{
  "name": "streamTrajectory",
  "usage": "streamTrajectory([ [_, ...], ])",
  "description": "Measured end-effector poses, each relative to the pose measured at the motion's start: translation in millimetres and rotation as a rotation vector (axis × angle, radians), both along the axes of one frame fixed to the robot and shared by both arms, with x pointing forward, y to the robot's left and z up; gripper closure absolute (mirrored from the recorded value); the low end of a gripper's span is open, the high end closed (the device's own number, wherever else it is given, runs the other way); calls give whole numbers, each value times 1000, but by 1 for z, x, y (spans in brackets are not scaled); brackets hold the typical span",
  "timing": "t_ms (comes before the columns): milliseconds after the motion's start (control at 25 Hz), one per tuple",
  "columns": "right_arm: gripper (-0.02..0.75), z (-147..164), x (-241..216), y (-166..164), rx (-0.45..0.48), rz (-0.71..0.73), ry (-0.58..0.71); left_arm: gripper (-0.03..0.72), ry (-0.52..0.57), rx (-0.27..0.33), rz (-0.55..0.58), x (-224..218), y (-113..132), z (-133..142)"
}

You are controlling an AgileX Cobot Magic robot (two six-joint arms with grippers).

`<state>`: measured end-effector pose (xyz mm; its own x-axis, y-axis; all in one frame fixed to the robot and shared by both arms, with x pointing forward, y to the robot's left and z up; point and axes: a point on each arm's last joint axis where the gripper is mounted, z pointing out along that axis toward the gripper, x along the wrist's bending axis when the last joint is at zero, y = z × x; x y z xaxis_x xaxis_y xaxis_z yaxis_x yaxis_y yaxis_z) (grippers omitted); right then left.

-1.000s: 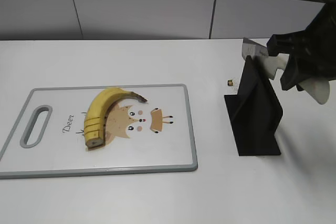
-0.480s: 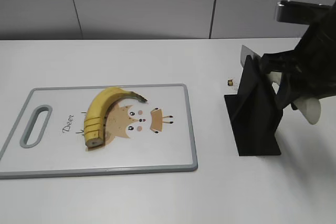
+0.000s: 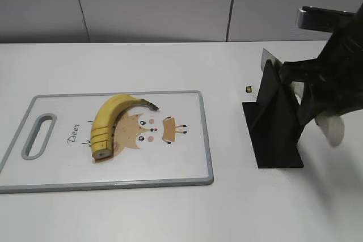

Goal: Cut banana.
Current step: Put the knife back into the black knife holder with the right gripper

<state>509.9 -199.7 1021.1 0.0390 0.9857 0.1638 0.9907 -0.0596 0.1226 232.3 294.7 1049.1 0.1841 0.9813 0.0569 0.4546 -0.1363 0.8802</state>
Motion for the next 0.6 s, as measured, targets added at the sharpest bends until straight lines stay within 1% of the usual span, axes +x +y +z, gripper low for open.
streamTrajectory([
  [40,544,0,0,1,7,2,4,168,0,0,0,0,0,0],
  [240,339,0,1,3,28,11,-9,168,0,0,0,0,0,0],
  [320,287,0,1,3,30,14,-17,168,0,0,0,0,0,0],
  [480,212,1,3,3,32,27,-45,168,0,0,0,0,0,0],
  [600,182,3,3,3,28,60,-67,168,0,0,0,0,0,0],
])
